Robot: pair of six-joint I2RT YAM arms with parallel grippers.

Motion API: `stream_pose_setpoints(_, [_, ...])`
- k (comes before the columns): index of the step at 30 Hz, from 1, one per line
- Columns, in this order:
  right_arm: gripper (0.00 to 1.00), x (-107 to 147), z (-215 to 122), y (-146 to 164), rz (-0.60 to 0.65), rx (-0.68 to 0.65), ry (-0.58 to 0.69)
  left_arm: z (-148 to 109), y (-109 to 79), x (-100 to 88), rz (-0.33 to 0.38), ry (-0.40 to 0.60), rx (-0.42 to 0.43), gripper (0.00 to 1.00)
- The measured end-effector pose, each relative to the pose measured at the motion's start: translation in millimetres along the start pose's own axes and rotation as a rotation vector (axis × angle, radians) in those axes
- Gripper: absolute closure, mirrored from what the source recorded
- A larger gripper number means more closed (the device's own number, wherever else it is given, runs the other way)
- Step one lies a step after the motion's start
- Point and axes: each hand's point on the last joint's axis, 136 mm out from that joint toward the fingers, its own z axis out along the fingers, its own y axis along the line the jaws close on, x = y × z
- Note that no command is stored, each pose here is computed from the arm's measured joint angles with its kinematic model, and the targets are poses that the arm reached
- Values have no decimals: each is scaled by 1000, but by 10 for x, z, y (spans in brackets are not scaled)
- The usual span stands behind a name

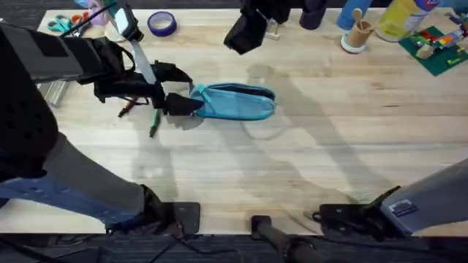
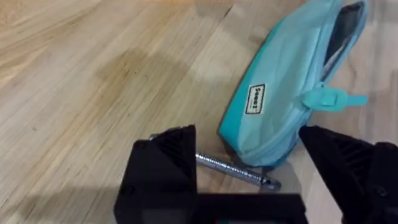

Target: Unzip the bag, pick up the pens from the table one at a time and place them inside, then zip the bag closed.

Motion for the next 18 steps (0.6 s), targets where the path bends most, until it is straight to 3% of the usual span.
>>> stream_pose_setpoints(6, [5, -55, -185, -28, -6, 31, -28, 0, 5, 15, -20, 9, -3, 8])
stream_pose_setpoints(11, [6, -159, -435, -7, -23, 65, -71, -21, -76, 29, -114, 33, 24, 6])
stream_pose_setpoints(15, [5, -184, -563, -25, -25, 87, -90, -98, -109, -9, -164, 87, 31, 6])
stream_pose_setpoints(18, [5, -161, -584, -64, -17, 96, -89, -219, -159, -114, -160, 131, 11, 6])
